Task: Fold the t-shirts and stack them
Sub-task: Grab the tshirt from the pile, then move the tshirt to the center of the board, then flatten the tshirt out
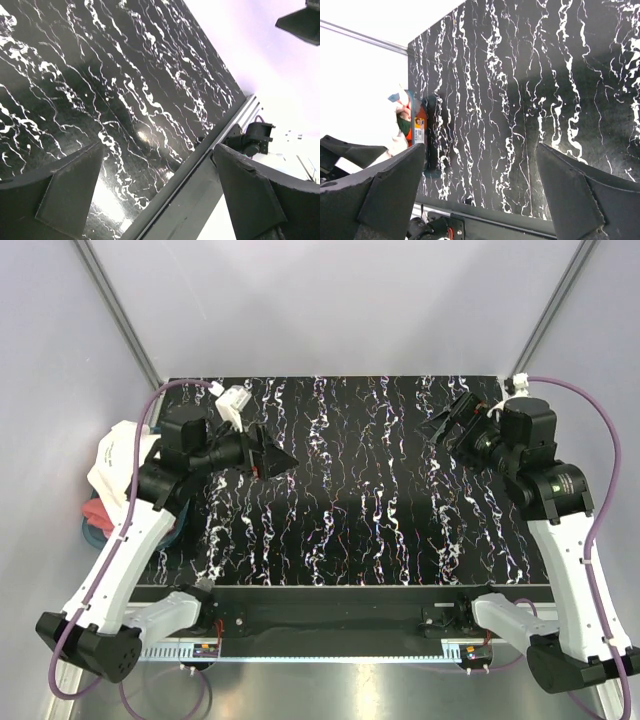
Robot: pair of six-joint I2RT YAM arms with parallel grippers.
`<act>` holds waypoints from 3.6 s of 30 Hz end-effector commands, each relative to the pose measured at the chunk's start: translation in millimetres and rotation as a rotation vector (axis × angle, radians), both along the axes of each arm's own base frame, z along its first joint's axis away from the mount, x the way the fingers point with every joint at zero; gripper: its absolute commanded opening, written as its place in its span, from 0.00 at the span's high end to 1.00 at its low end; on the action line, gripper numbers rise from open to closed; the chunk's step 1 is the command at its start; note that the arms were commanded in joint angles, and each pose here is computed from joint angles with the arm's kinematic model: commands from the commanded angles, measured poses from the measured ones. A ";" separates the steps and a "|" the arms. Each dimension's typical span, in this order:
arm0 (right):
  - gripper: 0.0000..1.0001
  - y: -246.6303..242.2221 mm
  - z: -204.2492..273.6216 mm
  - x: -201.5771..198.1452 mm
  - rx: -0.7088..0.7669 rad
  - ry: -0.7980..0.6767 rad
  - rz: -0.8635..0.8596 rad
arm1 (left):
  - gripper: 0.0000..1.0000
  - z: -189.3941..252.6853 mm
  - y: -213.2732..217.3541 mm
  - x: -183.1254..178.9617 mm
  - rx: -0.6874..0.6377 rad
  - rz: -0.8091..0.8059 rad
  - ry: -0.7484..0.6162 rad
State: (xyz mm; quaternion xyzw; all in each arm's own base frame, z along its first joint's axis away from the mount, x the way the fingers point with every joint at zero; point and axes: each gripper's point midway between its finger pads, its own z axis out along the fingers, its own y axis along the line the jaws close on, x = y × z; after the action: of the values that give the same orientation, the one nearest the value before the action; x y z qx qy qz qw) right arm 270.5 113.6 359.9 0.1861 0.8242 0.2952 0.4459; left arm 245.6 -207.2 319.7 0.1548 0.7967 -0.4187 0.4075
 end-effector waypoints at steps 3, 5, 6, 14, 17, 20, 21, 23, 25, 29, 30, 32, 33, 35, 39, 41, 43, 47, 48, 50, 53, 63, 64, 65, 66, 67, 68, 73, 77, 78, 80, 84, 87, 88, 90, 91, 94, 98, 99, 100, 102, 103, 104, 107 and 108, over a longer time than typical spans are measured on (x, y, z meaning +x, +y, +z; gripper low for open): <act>0.00 -11.9 6.7 3.1 -0.070 -0.071 -0.026 | 0.01 23.4 20.6 34.6 0.045 0.205 -0.035; 0.00 -26.7 -10.8 11.0 -0.137 -0.050 -0.094 | 0.01 9.4 45.9 55.0 0.134 0.356 -0.001; 0.00 -30.6 -16.2 12.8 -0.157 -0.040 -0.109 | 0.01 1.0 64.9 70.4 0.167 0.443 0.035; 0.01 -28.1 -50.0 27.8 -0.183 0.020 -0.103 | 0.01 -6.2 240.0 101.1 0.356 1.134 0.179; 0.00 -19.7 -59.0 33.2 -0.142 0.030 -0.087 | 0.01 -16.7 295.2 86.9 0.515 1.323 0.206; 0.00 -8.4 -69.5 35.4 -0.096 0.040 -0.050 | 0.02 -22.3 338.2 64.6 0.605 1.517 0.243; 0.00 -5.0 -72.8 35.8 -0.082 0.050 -0.039 | 0.06 -31.2 346.3 58.3 0.617 1.545 0.264; 0.00 4.7 -74.4 35.3 -0.055 0.056 0.007 | 0.16 -46.2 344.7 59.8 0.596 1.515 0.304; 0.00 10.3 -73.2 35.9 -0.046 0.059 0.041 | 0.28 -71.2 331.6 62.9 0.567 1.430 0.372; 0.00 11.2 -69.6 38.0 -0.060 0.049 0.056 | 0.27 -114.6 319.8 56.7 0.564 1.373 0.476; 0.00 10.7 -67.6 37.1 -0.061 0.045 0.053 | 0.27 -128.8 322.9 51.1 0.598 1.384 0.511; 0.00 10.9 -62.6 36.4 -0.054 0.033 0.052 | 0.33 -140.3 324.5 49.5 0.610 1.393 0.528; 0.00 10.1 -60.3 35.2 -0.053 0.025 0.051 | 0.38 -146.8 324.0 47.4 0.612 1.387 0.540; 0.00 9.3 -58.9 34.7 -0.052 0.021 0.046 | 0.71 -144.6 320.6 51.3 0.589 1.366 0.524; 0.00 7.5 -54.7 31.8 -0.054 0.008 0.041 | 1.00 -71.5 316.9 73.2 0.481 1.368 0.347; 0.00 6.9 -53.0 30.6 -0.049 0.004 0.035 | 1.00 -23.4 310.3 80.7 0.403 1.361 0.227; 0.00 7.0 -51.3 31.2 -0.041 0.004 0.030 | 1.00 48.5 287.7 92.8 0.266 1.284 0.057; 0.00 11.5 -46.8 35.0 -0.033 -0.010 0.050 | 1.00 190.1 219.8 97.0 -0.097 1.002 -0.253; 0.00 16.4 -45.7 34.7 -0.026 -0.010 0.081 | 1.00 211.9 189.1 90.8 -0.180 0.840 -0.288; 0.00 17.3 -47.5 35.8 -0.033 -0.007 0.090 | 1.00 274.7 148.7 74.6 -0.342 0.646 -0.416; 0.00 11.2 -53.8 37.0 -0.058 -0.002 0.061 | 1.00 306.5 98.6 57.9 -0.406 0.408 -0.470; 0.00 -13.1 -66.7 42.0 -0.122 0.010 -0.070 | 0.68 81.3 21.7 92.7 -0.324 0.215 -0.023; 0.00 -13.6 -78.0 42.0 -0.129 0.036 -0.070 | 0.65 56.2 17.6 94.0 -0.289 0.200 0.018; 0.00 -13.0 -85.6 42.2 -0.134 0.054 -0.068 | 0.61 6.1 17.0 95.3 -0.209 0.202 0.134; 0.00 -12.4 -97.6 44.2 -0.139 0.088 -0.068 | 0.54 -15.7 19.3 95.2 -0.164 0.210 0.182; 0.01 -12.9 -114.2 43.3 -0.145 0.132 -0.070 | 0.51 -47.8 28.3 88.2 -0.052 0.225 0.240; 0.03 -10.7 -124.2 43.2 -0.133 0.165 -0.070 | 0.47 -60.9 32.2 87.3 0.044 0.264 0.254; 0.16 23.9 -192.8 36.5 -0.029 0.364 0.031 | 0.33 -101.8 75.1 85.8 0.335 0.503 0.274; 0.27 71.6 -222.9 31.6 -0.051 0.412 0.113 | 0.30 -141.7 66.4 76.8 0.343 0.464 0.363; 0.27 94.1 -234.9 22.0 -0.074 0.445 0.165 | 0.29 -151.2 62.3 73.6 0.333 0.445 0.398; 0.28 118.7 -237.9 16.0 -0.072 0.445 0.211 | 0.28 -177.0 55.5 68.7 0.319 0.427 0.471; 0.28 144.2 -261.1 -8.1 -0.120 0.461 0.266 | 0.23 -207.1 60.7 71.2 0.339 0.481 0.522; 0.28 142.3 -277.6 -22.6 -0.158 0.484 0.278 | 0.21 -212.6 73.9 89.3 0.381 0.555 0.514; 0.28 141.2 -281.0 -25.5 -0.166 0.489 0.281 | 0.21 -212.8 77.6 96.0 0.386 0.577 0.512; 0.28 137.0 -290.2 -30.8 -0.186 0.500 0.289 | 0.21 -216.5 80.6 111.2 0.383 0.596 0.530; 0.28 135.4 -292.2 -32.0 -0.195 0.502 0.293 | 0.21 -222.0 80.2 118.8 0.384 0.605 0.550; 0.28 128.3 -297.1 -35.1 -0.227 0.498 0.289 | 0.21 -237.5 80.8 126.8 0.400 0.630 0.588; 0.28 118.6 -304.5 -32.1 -0.267 0.486 0.250 | 0.21 -257.3 85.5 135.8 0.431 0.668 0.596; 0.28 119.7 -307.9 -34.8 -0.264 0.496 0.264 | 0.21 -260.4 84.9 137.3 0.430 0.668 0.599; 0.28 124.8 -308.4 -33.6 -0.249 0.483 0.281 | 0.21 -266.4 82.7 139.7 0.424 0.666 0.608; 0.28 125.8 -316.7 -38.0 -0.242 0.498 0.293 | 0.21 -269.9 76.7 141.5 0.406 0.648 0.620; 0.28 127.0 -317.4 -37.5 -0.236 0.491 0.293 | 0.21 -274.9 75.3 144.4 0.404 0.648 0.621; 0.28 129.3 -319.2 -41.2 -0.221 0.508 0.305 | 0.23 -276.9 73.7 146.3 0.399 0.643 0.620; 0.43 126.4 -319.4 -41.0 -0.229 0.501 0.296 | 0.44 -278.4 71.4 157.0 0.398 0.628 0.604; 0.48 127.2 -316.5 -39.6 -0.223 0.494 0.293 | 0.56 -276.5 71.2 160.4 0.397 0.630 0.597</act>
State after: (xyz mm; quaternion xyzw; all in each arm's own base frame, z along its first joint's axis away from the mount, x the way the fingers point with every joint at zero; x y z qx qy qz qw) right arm 223.7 232.6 36.0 0.0848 0.9603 0.1940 0.1818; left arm 372.9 -128.0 28.1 -0.1560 0.9628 -0.1220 0.1840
